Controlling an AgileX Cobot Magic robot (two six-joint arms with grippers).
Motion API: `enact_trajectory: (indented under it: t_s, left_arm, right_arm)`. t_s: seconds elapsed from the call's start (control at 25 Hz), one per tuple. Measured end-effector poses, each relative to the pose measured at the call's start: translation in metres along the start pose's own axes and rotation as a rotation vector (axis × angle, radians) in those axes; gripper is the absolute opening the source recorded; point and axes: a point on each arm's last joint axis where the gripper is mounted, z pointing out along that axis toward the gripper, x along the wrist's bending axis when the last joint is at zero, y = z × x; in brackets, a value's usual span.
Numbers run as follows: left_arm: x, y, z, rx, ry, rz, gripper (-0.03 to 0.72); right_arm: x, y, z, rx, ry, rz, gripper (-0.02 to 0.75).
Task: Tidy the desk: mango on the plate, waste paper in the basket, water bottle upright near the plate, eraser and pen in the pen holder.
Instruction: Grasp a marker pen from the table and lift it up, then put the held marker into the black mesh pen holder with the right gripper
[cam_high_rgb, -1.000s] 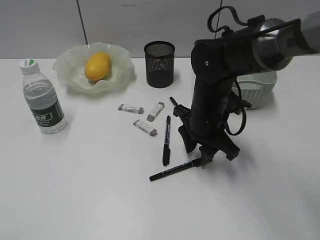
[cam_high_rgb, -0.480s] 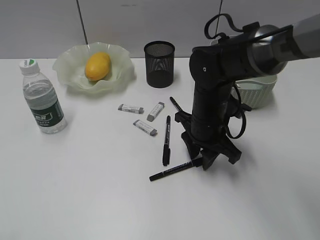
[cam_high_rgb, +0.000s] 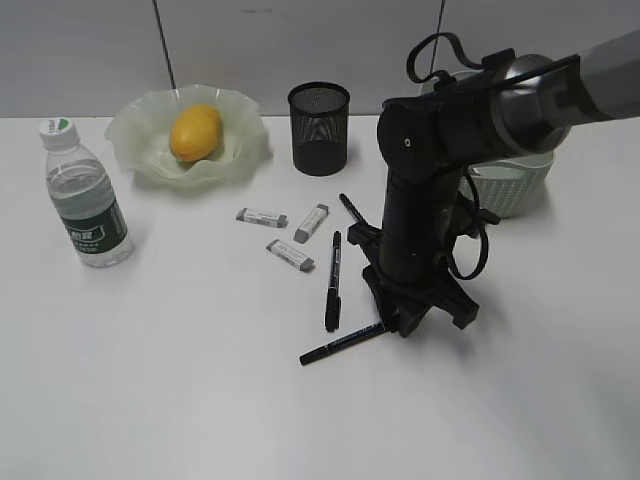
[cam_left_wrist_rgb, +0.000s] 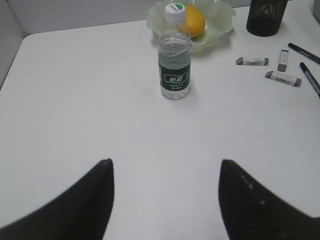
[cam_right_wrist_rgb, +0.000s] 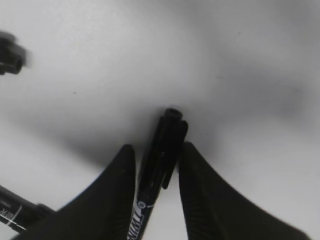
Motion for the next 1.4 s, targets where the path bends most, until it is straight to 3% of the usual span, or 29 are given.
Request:
enact_trajectory:
  t_s: [0.12, 0.24, 0.44, 0.56, 0.76, 0.88, 1.0, 1.08, 1.2, 1.4]
  left_arm:
    - [0.000, 0.000, 0.000, 0.000, 0.000, 0.000, 0.491]
    - [0.000, 0.000, 0.000, 0.000, 0.000, 0.000, 0.489]
    - [0.000, 0.000, 0.000, 0.000, 0.000, 0.000, 0.482]
    - [0.000, 0.000, 0.000, 0.000, 0.000, 0.000, 0.479]
    - [0.000, 0.000, 0.000, 0.000, 0.000, 0.000, 0.475]
    - [0.000, 0.000, 0.000, 0.000, 0.000, 0.000, 0.470]
    - [0.000, 0.000, 0.000, 0.000, 0.000, 0.000, 0.470]
    - [0.000, 0.000, 0.000, 0.000, 0.000, 0.000, 0.470]
    - [0.000, 0.000, 0.000, 0.000, 0.000, 0.000, 0.463]
    - [0.000, 0.000, 0.000, 0.000, 0.000, 0.000, 0.463]
  right_arm:
    - [0.000, 0.000, 0.000, 0.000, 0.000, 0.000, 0.230]
    - [0.000, 0.000, -0.001, -0.008, 0.001, -0.005, 0.138]
    - [0.001, 0.002, -0.017, -0.094, 0.033, -0.061, 0.138]
    - [0.005, 0.006, -0.041, -0.165, 0.101, -0.114, 0.138]
    - [0.030, 0.018, -0.102, -0.378, 0.358, -0.254, 0.138]
    - [0.054, 0.025, -0.142, -0.565, 0.557, -0.395, 0.138]
    - [0.071, 0.029, -0.176, -0.790, 0.687, -0.589, 0.138]
    - [0.077, 0.030, -0.189, -0.945, 0.709, -0.745, 0.138]
    - [0.086, 0.030, -0.192, -1.134, 0.673, -0.970, 0.138]
    - [0.102, 0.025, -0.168, -1.148, 0.676, -1.118, 0.138]
